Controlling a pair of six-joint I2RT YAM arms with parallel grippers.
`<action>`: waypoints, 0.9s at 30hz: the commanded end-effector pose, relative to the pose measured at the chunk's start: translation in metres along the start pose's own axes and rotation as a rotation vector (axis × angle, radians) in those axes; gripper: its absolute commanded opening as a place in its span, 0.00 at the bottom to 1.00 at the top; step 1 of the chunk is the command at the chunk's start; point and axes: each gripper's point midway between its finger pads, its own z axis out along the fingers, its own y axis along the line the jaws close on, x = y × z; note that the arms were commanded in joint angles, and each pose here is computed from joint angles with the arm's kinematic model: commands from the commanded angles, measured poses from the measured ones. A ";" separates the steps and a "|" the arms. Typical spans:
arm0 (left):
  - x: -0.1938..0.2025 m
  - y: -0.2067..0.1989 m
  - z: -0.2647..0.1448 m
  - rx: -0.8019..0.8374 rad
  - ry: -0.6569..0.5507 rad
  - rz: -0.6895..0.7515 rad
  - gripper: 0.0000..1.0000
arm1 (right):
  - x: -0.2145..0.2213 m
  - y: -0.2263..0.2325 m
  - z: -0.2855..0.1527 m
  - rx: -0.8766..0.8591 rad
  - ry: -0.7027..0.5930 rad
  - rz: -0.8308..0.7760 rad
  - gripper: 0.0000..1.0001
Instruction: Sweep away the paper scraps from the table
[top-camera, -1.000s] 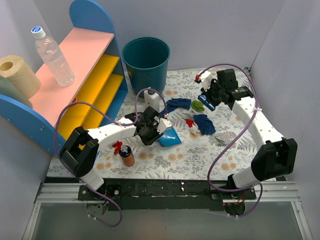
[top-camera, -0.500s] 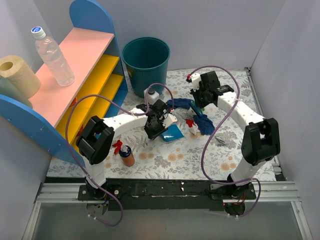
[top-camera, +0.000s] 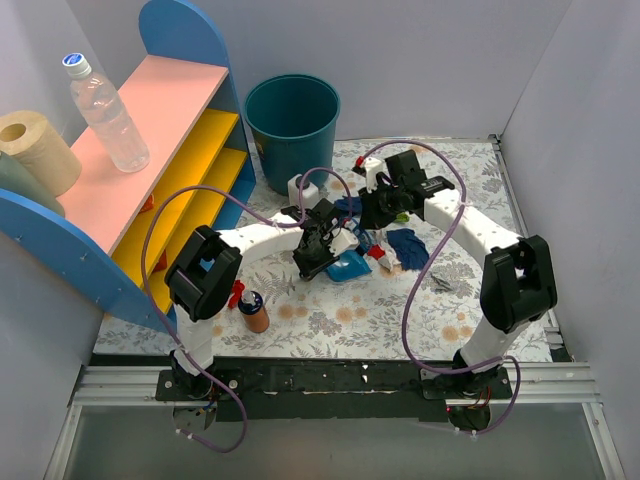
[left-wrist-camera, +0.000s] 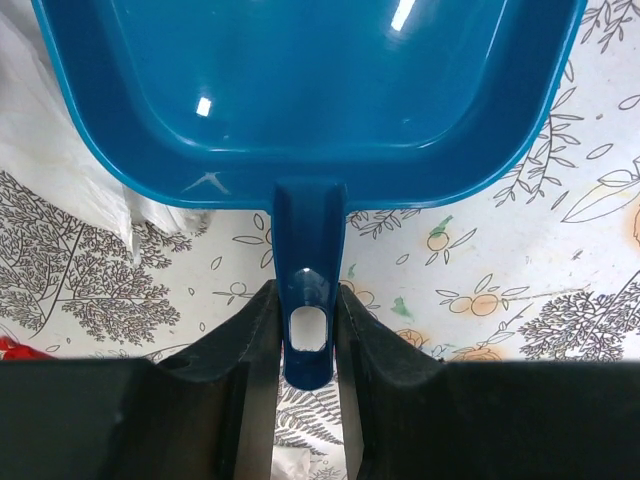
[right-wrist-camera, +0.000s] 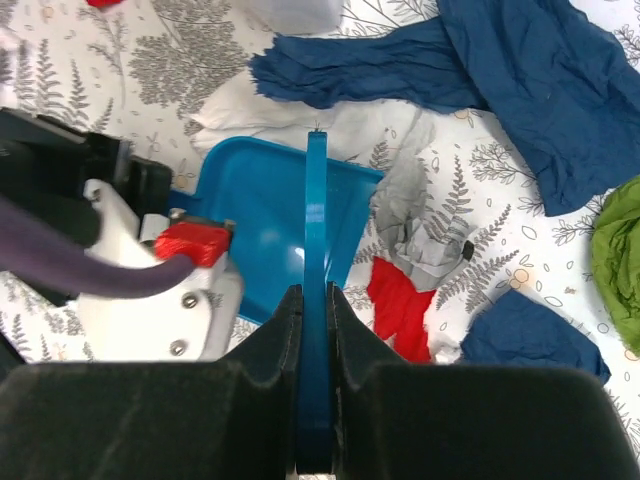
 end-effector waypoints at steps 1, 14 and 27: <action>-0.022 0.002 -0.011 -0.007 -0.076 0.019 0.00 | -0.027 0.017 -0.034 -0.058 -0.110 -0.009 0.01; 0.000 -0.005 -0.044 -0.013 -0.031 -0.035 0.00 | -0.041 -0.052 -0.051 0.310 -0.147 -0.178 0.01; -0.002 0.000 -0.026 -0.052 -0.085 -0.038 0.21 | -0.030 -0.073 0.000 0.325 -0.036 -0.182 0.01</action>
